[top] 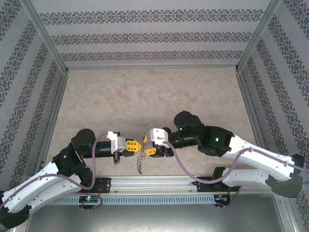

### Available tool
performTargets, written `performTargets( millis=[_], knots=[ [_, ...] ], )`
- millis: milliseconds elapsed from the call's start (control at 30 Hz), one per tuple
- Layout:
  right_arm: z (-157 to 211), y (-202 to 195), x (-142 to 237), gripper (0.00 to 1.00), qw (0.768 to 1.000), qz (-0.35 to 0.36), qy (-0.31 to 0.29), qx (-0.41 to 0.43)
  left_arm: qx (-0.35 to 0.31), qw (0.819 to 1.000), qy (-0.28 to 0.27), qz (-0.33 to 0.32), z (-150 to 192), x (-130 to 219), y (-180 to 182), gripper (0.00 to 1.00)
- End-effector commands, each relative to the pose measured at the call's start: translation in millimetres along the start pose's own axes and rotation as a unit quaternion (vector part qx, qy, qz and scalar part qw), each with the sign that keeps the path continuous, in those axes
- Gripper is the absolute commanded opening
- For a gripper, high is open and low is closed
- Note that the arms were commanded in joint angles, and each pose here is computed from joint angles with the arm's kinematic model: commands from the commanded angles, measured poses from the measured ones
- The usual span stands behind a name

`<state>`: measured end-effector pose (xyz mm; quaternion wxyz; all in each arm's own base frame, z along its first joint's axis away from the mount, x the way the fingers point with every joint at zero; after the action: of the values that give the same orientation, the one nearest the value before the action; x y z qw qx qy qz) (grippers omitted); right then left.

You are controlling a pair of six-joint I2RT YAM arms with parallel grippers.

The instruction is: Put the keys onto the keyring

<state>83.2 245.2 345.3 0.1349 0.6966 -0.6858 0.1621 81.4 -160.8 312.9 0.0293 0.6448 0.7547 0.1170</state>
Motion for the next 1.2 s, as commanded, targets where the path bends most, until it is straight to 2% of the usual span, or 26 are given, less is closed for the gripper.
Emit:
performTargets(
  millis=[0, 100, 200, 333, 400, 533, 733, 900, 1167],
  knots=[
    [1.4, -4.4, 13.6, 0.43, 0.999, 0.048, -0.018, -0.020, -0.015, 1.000, 0.000, -0.014, -4.1, 3.6, 0.1, 0.00],
    [11.2, -16.3, 24.2, 0.44, 0.992, 0.105, -0.013, -0.063, -0.009, 0.999, 0.016, -0.027, -0.1, 2.1, 2.7, 0.00],
    [30.0, -37.0, 35.1, 0.46, 0.974, 0.181, 0.009, -0.136, 0.005, 0.999, 0.029, -0.041, 3.4, 1.1, 5.4, 0.00],
    [76.2, -73.3, 45.4, 0.46, 0.922, 0.268, 0.063, -0.271, 0.028, 0.997, 0.040, -0.054, 9.7, 0.6, 6.6, 0.00],
    [100.6, -87.6, 45.4, 0.46, 0.896, 0.288, 0.089, -0.326, 0.041, 0.996, 0.048, -0.071, 13.5, 0.6, 8.7, 0.00],
    [148.9, -111.0, 33.0, 0.44, 0.857, 0.299, 0.129, -0.399, 0.071, 0.990, 0.067, -0.102, 26.6, 0.2, 11.7, 0.00],
    [187.3, -142.6, 4.7, 0.37, 0.829, 0.270, 0.217, -0.439, 0.101, 0.980, 0.085, -0.148, 38.2, 7.2, 13.3, 0.00],
    [201.5, -156.9, -19.3, 0.36, 0.817, 0.240, 0.271, -0.449, 0.108, 0.975, 0.086, -0.176, 43.4, 12.7, 14.0, 0.00],
    [209.6, -167.7, -50.1, 0.35, 0.805, 0.222, 0.334, -0.438, 0.106, 0.976, 0.081, -0.175, 46.3, 9.2, 14.8, 0.00]
  ],
)
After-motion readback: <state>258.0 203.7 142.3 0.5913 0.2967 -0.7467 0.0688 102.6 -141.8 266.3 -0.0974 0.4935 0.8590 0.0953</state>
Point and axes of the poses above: each hand's point on the last joint's axis, 136 mm out from that joint toward the fingers, its own x axis back along the fingers, its own y axis along the line the jaws close on, z = x × y, the point moved 9 cm from there along x, back along the fingers, and after that the axes turned 7 degrees about -x, right-handed, at the moved point
